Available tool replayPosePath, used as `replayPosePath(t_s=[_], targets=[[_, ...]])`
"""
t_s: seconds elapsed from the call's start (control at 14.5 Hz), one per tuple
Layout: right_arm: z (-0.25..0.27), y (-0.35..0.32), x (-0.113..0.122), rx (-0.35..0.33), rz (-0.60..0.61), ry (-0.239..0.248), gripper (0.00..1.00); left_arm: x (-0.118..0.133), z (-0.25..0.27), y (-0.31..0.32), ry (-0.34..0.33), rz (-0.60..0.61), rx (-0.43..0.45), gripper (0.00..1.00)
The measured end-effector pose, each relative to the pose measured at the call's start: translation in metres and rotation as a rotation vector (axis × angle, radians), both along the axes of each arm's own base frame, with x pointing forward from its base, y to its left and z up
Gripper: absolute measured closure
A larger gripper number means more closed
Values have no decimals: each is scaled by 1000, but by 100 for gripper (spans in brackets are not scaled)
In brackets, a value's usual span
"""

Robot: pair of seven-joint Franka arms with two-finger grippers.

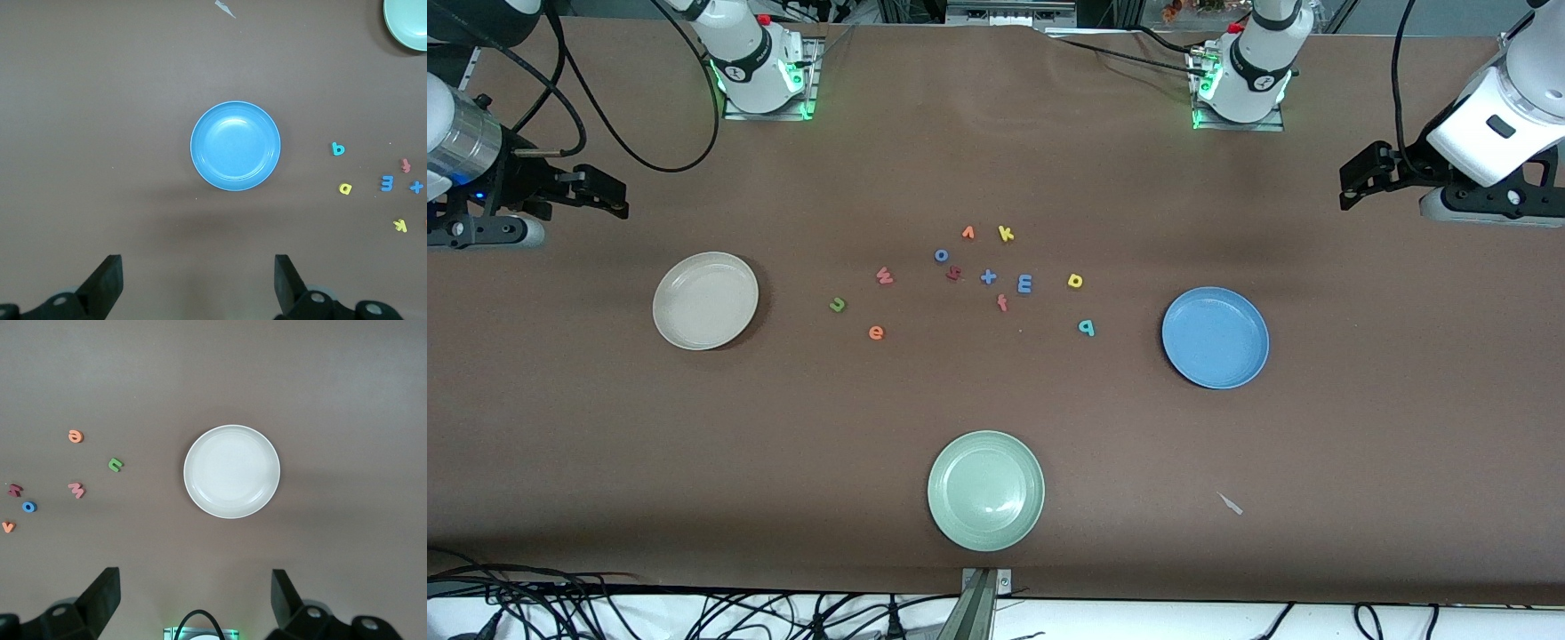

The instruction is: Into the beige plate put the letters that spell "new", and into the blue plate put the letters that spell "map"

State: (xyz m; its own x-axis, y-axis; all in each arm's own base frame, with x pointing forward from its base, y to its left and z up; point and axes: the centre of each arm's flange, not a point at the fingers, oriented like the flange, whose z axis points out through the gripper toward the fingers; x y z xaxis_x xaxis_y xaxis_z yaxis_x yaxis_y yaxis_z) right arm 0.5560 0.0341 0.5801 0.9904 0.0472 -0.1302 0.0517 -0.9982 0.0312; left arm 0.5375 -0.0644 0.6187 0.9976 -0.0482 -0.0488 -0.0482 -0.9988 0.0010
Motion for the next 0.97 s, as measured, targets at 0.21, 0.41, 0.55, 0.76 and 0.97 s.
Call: replayPosePath(t_s=[0.21, 0.41, 0.55, 0.76, 0.97], targets=[[0, 0, 0, 0, 1, 0, 0, 0, 3, 0, -7, 0, -1, 0], [0, 0, 0, 0, 0, -1, 0, 0, 5, 0, -11, 0, -1, 0], [0, 0, 0, 0, 0, -1, 0, 0, 4, 0, -4, 0, -1, 0], [0, 0, 0, 0, 0, -1, 0, 3, -4, 0, 19, 0, 1, 0], [-1, 2, 0, 1, 2, 0, 0, 5, -8, 0, 26, -1, 1, 0]])
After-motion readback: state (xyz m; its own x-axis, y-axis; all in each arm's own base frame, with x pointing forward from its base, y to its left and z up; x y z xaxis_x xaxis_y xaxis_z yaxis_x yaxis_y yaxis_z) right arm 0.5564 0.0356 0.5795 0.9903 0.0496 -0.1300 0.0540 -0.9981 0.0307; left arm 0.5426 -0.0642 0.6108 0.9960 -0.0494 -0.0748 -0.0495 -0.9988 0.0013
